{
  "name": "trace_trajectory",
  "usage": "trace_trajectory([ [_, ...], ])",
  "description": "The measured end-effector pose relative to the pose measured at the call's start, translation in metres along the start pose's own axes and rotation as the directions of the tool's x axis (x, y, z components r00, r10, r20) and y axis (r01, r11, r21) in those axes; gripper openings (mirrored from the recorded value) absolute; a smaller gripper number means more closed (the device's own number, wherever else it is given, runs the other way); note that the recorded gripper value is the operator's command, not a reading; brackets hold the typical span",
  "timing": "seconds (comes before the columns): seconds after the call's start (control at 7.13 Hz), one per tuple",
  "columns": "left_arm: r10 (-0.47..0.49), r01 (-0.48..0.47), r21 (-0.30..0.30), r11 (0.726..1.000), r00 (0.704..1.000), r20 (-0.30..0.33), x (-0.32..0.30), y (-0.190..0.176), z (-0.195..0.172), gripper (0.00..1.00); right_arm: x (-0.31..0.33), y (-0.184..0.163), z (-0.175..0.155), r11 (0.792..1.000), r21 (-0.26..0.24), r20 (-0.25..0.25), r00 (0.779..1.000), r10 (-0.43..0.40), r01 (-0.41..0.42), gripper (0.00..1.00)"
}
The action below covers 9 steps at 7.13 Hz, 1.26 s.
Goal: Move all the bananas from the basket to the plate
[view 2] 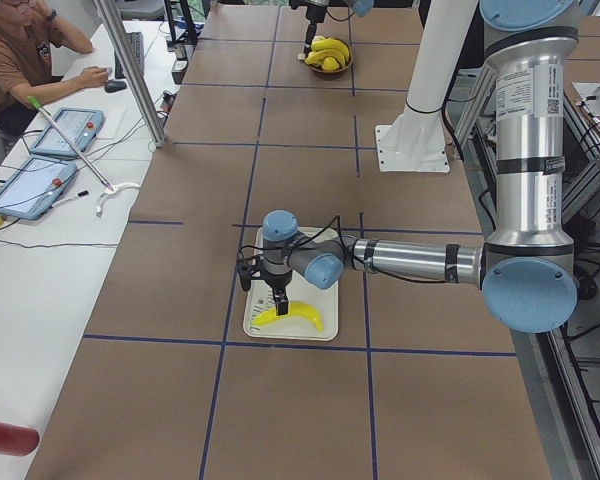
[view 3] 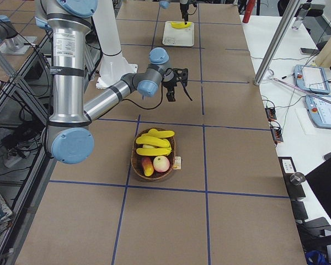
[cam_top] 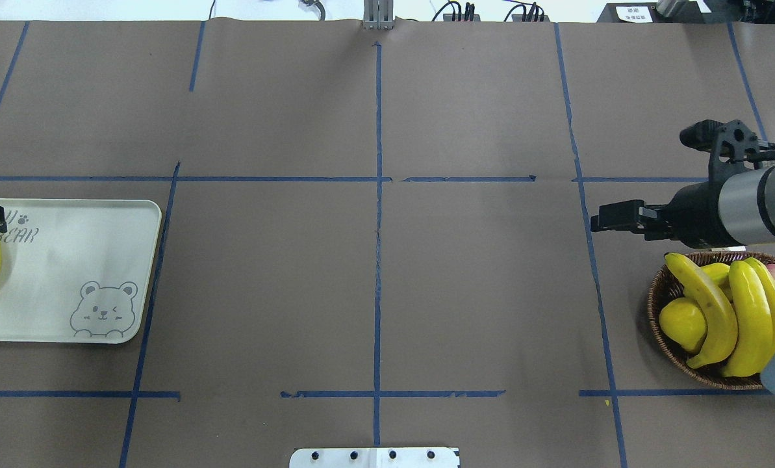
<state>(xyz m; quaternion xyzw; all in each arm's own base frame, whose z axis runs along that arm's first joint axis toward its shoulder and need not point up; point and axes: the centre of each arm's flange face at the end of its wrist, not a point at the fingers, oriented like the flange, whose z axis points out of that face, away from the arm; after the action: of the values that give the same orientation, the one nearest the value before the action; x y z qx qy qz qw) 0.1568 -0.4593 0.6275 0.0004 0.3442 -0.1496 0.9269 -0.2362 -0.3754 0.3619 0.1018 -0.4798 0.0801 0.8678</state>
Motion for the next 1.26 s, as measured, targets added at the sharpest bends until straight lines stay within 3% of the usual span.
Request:
trace_trajectory([
  [0.28, 0.022, -0.022, 0.022, 1.0, 0.999, -0.026, 0.01, -0.001, -0.017, 0.99, 0.078, -0.007, -0.025, 0.997, -0.027, -0.075, 0.995, -0.067, 0.065, 1.0],
  [0.56, 0.035, -0.034, 0.034, 0.999, 0.998, -0.043, 0.018, -0.001, -0.026, 0.99, 0.142, -0.006, -0.048, 0.993, -0.067, -0.108, 0.989, -0.104, 0.097, 1.0],
  [0.98, 0.04, -0.037, 0.045, 0.998, 0.997, -0.06, 0.028, -0.003, -0.032, 0.99, 0.175, 0.015, -0.038, 0.986, -0.154, -0.136, 0.987, -0.086, 0.065, 0.98],
  [1.26, 0.044, -0.04, 0.052, 0.998, 0.997, -0.07, 0.033, -0.003, -0.038, 0.99, 0.175, 0.039, -0.017, 0.966, -0.244, -0.138, 0.984, -0.116, 0.08, 0.84],
])
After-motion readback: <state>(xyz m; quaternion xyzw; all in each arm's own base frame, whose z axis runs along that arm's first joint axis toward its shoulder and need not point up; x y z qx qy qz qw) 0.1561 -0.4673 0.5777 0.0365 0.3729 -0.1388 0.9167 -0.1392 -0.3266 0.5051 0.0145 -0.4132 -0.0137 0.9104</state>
